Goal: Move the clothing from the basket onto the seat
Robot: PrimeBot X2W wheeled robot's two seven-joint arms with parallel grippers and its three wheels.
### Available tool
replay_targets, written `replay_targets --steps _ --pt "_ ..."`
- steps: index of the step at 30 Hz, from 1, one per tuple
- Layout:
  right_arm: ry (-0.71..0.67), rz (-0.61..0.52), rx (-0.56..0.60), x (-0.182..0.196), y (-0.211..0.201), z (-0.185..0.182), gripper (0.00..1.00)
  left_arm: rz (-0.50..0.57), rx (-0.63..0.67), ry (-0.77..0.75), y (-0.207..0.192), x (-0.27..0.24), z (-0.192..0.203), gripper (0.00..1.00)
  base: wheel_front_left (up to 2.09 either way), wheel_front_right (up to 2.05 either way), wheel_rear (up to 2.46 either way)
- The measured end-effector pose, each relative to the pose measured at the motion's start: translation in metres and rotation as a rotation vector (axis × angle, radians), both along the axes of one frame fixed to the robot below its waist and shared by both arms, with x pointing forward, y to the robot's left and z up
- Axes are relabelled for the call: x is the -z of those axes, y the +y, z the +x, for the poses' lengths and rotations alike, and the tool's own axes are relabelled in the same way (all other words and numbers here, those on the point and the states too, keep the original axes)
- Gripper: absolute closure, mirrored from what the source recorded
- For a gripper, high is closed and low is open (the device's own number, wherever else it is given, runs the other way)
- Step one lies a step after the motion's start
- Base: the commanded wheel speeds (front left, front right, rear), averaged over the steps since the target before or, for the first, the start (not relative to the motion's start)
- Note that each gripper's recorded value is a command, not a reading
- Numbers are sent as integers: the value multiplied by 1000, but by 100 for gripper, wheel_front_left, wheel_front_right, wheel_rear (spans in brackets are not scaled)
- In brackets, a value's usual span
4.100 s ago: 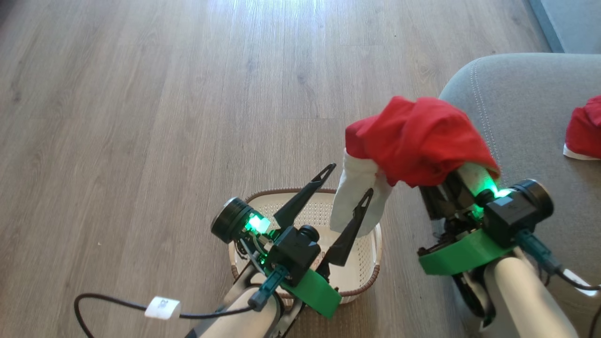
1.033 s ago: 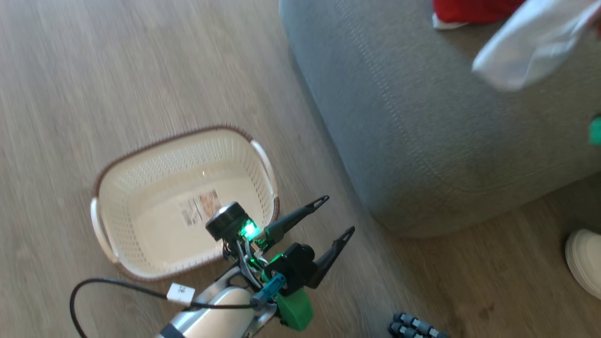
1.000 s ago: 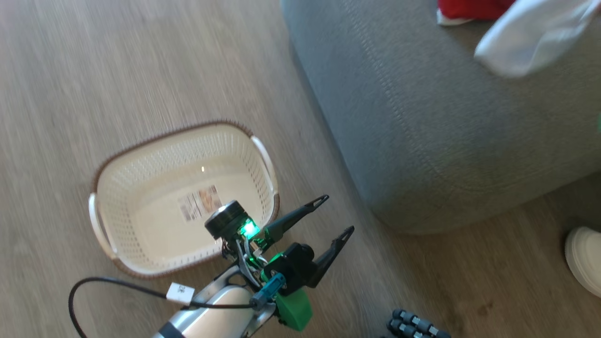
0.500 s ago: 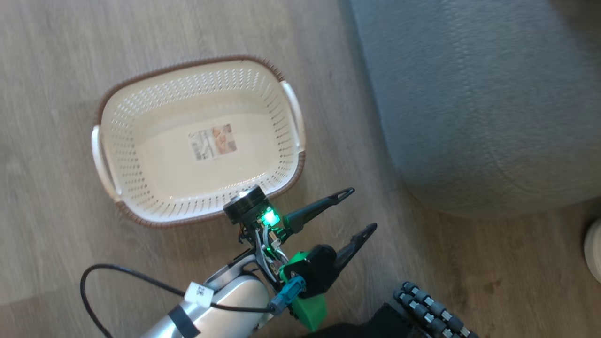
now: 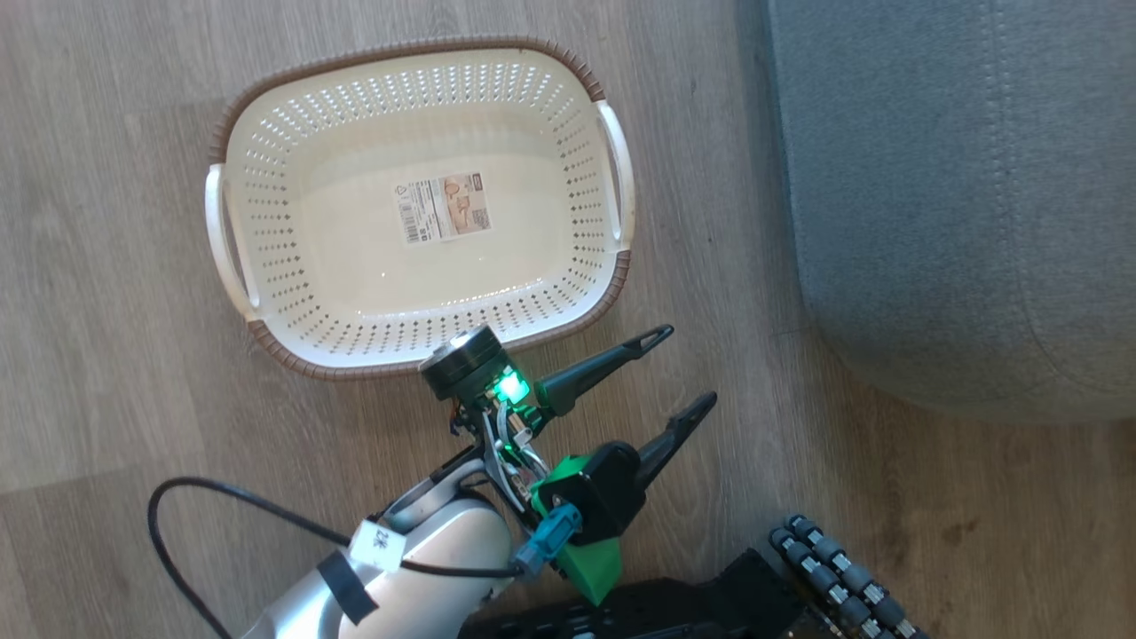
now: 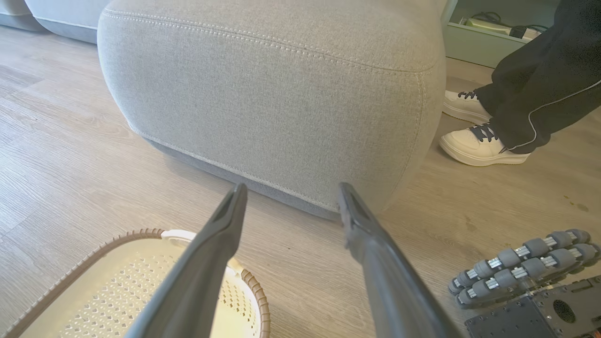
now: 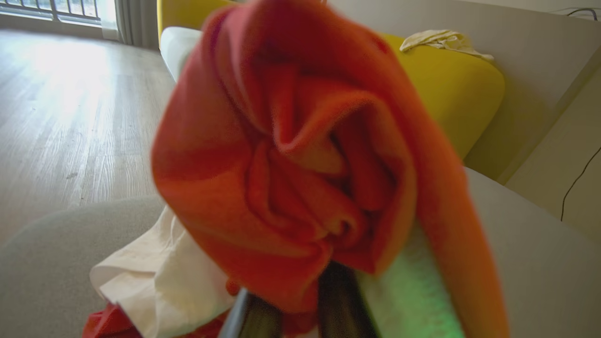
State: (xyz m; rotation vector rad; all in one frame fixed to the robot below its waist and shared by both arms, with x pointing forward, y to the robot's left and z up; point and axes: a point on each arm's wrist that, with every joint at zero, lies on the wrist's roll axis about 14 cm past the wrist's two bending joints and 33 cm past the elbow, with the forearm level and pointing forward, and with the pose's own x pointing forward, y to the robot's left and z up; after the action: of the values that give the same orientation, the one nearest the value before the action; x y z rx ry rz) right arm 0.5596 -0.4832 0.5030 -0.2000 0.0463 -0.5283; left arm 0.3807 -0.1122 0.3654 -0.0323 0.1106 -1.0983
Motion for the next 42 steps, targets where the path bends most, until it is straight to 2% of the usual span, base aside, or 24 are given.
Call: replay_targets --steps 4,7,13,18,19,20,21,28,32,36,42 --pt "150 23 11 40 0 1 100 6 0 12 1 6 -2 0 0 0 0" --pt "211 63 19 62 3 3 100 8 -3 18 3 9 0 0 0 0 0" --pt "314 91 -1 90 15 7 100 13 -26 19 6 12 5 0 0 0 0" --pt "339 102 -11 96 20 6 100 10 -32 10 5 9 8 0 0 0 0" --pt "336 102 -11 95 20 5 56 9 -32 5 5 7 9 0 0 0 0" --pt "334 96 -15 93 20 5 4 7 -32 4 5 6 9 0 0 0 0" --pt "333 94 -17 91 20 5 0 5 -31 5 4 4 8 0 0 0 0" --pt "288 90 -26 65 21 -3 0 -16 -21 -37 -2 -19 6 0 0 0 0" --pt "297 100 -30 59 23 -20 0 -45 -21 -75 -9 -44 5 0 0 0 0" --pt "336 86 -65 55 32 -34 0 -73 -36 -93 -13 -65 2 0 0 0 0" --pt "292 68 -122 27 44 -48 0 -94 -49 -113 -16 -92 -13 0 0 0 0"
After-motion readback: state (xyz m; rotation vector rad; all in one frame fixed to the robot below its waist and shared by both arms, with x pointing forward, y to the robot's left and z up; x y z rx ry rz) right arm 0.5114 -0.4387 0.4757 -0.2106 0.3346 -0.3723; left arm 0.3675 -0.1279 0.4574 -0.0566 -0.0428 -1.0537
